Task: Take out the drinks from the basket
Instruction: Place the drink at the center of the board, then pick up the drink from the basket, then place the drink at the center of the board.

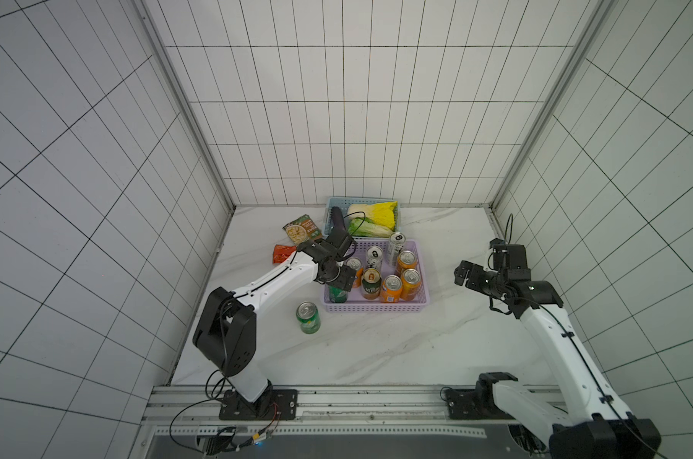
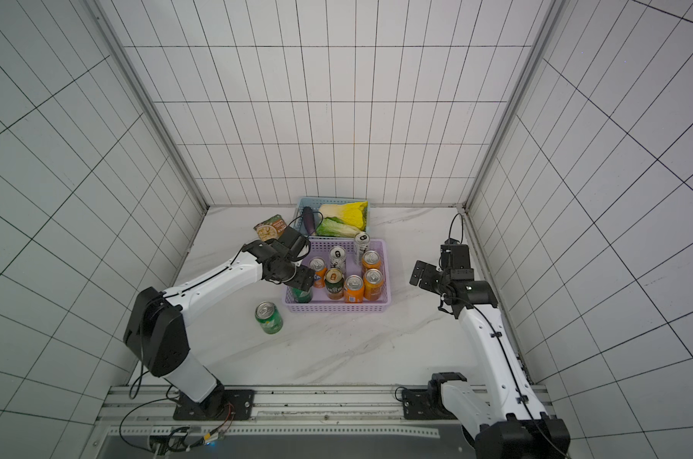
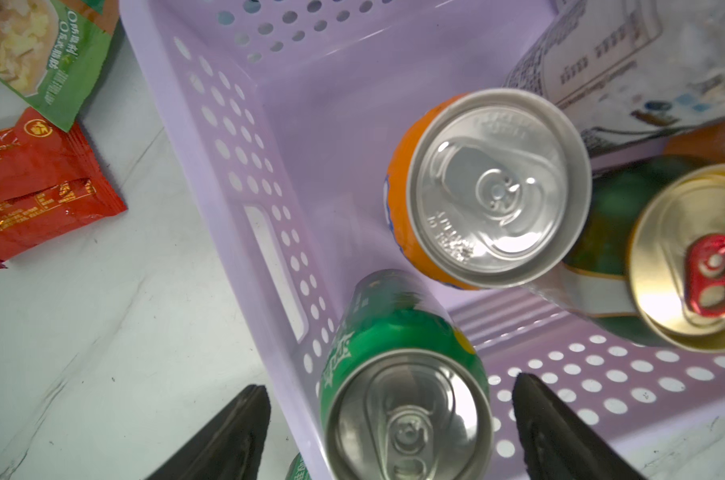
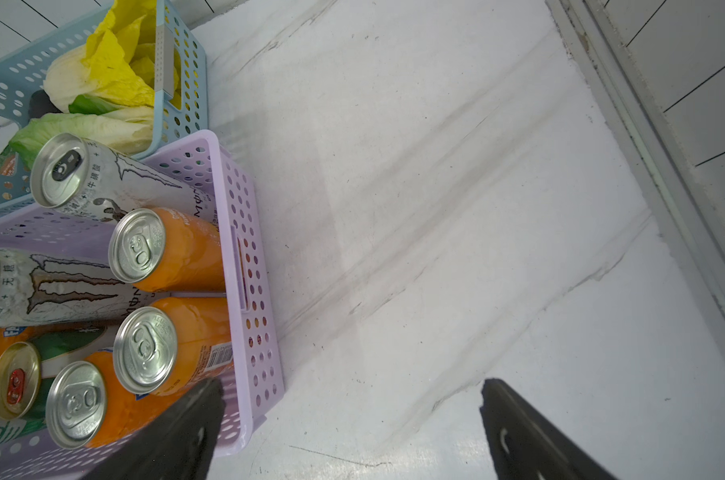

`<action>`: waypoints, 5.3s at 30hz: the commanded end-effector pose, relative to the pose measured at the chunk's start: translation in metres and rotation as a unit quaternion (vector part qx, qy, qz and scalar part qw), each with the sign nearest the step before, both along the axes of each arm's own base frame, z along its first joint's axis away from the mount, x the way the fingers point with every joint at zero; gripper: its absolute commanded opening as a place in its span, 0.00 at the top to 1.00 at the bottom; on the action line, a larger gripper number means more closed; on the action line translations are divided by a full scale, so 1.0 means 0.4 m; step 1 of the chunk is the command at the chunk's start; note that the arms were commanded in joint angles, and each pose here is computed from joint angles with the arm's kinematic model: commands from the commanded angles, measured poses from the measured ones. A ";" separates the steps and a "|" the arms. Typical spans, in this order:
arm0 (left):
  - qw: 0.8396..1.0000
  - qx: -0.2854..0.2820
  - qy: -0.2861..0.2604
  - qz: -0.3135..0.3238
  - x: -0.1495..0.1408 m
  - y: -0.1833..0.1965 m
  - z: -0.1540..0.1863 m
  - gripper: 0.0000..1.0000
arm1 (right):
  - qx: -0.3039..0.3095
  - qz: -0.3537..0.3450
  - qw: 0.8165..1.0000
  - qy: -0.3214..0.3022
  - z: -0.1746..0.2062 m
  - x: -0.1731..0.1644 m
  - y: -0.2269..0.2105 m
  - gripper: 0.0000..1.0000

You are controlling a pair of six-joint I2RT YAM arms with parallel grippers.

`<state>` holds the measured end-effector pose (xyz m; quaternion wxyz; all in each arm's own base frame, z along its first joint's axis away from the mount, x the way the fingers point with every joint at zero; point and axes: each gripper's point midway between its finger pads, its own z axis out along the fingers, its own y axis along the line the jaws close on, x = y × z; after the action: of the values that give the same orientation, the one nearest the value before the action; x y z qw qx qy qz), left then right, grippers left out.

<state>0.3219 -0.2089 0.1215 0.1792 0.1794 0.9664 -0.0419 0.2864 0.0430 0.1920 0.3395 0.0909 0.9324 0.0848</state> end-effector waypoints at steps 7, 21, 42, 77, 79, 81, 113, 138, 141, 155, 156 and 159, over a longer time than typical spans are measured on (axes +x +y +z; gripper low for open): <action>1.000 0.019 0.019 -0.004 0.008 -0.020 -0.049 0.17 | -0.012 -0.006 1.000 -0.016 0.037 0.005 -0.017 0.01; 0.999 0.025 0.024 0.007 0.008 -0.024 -0.073 0.35 | -0.009 -0.006 1.000 -0.017 0.039 0.009 -0.014 0.00; 0.999 -0.008 -0.042 0.006 -0.032 -0.023 0.111 0.42 | -0.006 -0.004 1.000 -0.021 0.047 0.006 -0.012 0.00; 0.997 -0.039 -0.067 0.025 -0.272 0.003 0.170 0.45 | 0.000 -0.003 1.000 -0.022 0.049 -0.001 -0.008 0.00; 0.997 -0.035 -0.062 0.030 -0.274 0.006 0.152 0.45 | 0.002 -0.003 1.000 -0.021 0.048 -0.001 -0.007 0.00; 0.997 -0.032 -0.057 0.032 -0.276 0.007 0.133 0.45 | 0.003 -0.002 1.000 -0.021 0.048 -0.001 -0.006 0.00; 0.998 -0.005 -0.024 0.061 -0.263 -0.022 -0.074 0.41 | 0.000 0.003 1.000 -0.019 0.050 0.007 -0.004 0.00; 0.997 -0.002 -0.047 0.059 -0.255 -0.008 -0.024 0.22 | 0.005 0.033 0.999 -0.021 0.067 0.011 0.017 0.00; 0.997 -0.010 -0.055 0.055 -0.253 -0.012 0.004 0.20 | 0.002 0.036 0.999 -0.009 0.061 0.000 0.016 0.00; 0.993 -0.020 -0.116 0.028 -0.213 0.000 0.164 0.10 | -0.003 0.059 0.998 -0.010 0.083 -0.004 0.025 0.01; 0.992 -0.024 -0.117 0.028 -0.207 0.003 0.171 0.10 | -0.001 0.061 0.998 -0.012 0.086 -0.003 0.028 0.00; 0.992 -0.042 -0.120 0.024 -0.184 0.002 0.193 0.10 | -0.001 0.065 0.998 -0.010 0.087 -0.004 0.031 0.00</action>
<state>0.2395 -0.2092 0.1807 0.2839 0.1425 0.9472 -0.0439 0.2842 0.0556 0.2148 0.3373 0.0359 0.9349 0.1039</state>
